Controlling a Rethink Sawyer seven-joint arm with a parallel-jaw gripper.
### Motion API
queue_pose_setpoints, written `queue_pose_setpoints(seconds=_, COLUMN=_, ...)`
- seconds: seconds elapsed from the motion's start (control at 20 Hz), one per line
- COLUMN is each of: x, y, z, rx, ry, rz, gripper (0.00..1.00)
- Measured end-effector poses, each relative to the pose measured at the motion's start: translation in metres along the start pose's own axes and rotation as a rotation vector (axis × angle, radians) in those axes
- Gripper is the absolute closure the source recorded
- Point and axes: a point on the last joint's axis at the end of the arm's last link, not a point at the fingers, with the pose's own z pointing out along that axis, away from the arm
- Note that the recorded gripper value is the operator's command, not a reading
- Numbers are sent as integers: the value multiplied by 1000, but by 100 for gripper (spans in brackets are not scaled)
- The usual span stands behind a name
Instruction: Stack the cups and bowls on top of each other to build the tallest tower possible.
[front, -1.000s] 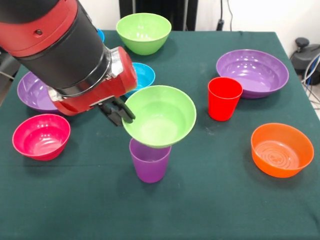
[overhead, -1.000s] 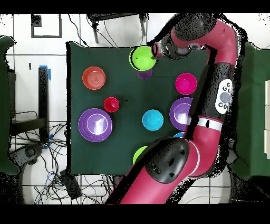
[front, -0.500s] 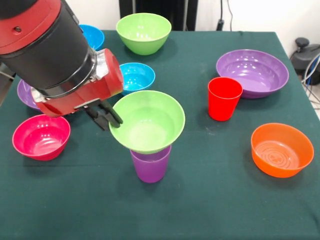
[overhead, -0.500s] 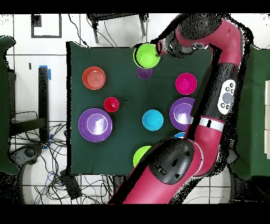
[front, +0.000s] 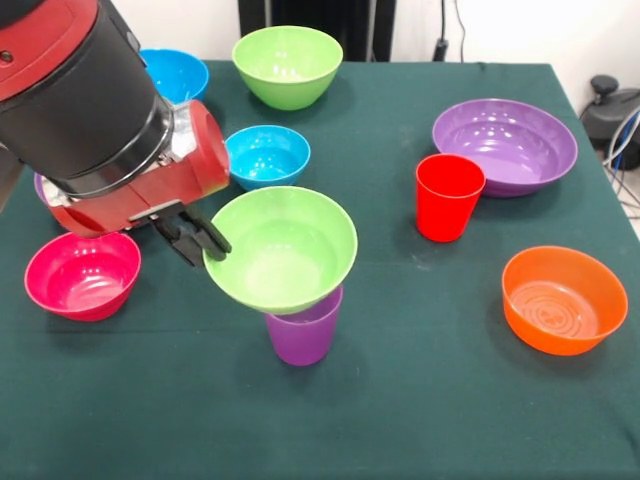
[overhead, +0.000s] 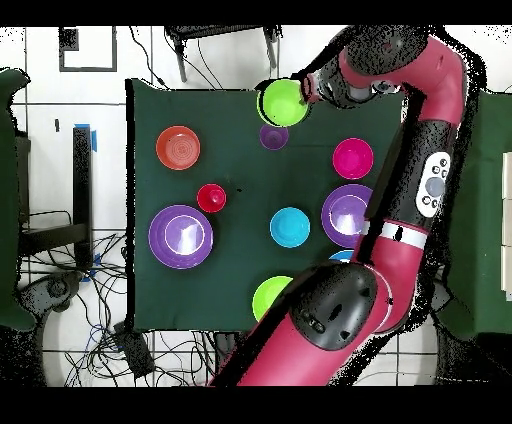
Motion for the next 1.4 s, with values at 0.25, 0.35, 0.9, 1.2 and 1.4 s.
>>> queue_pose_setpoints(seconds=0.25, x=3, y=-9, z=-3, rx=-2, ry=-3, rz=9, gripper=100)
queue_pose_setpoints(seconds=0.35, x=6, y=-13, z=-3, rx=-8, ry=0, rz=12, gripper=100)
queue_pose_setpoints(seconds=0.9, x=12, y=-15, z=8, rx=-41, ry=-7, rz=-11, gripper=100)
queue_pose_setpoints(seconds=1.2, x=10, y=-5, z=13, rx=-37, ry=-36, rz=-45, gripper=100)
queue_pose_setpoints(seconds=1.4, x=11, y=4, z=16, rx=-34, ry=-46, rz=-69, gripper=100)
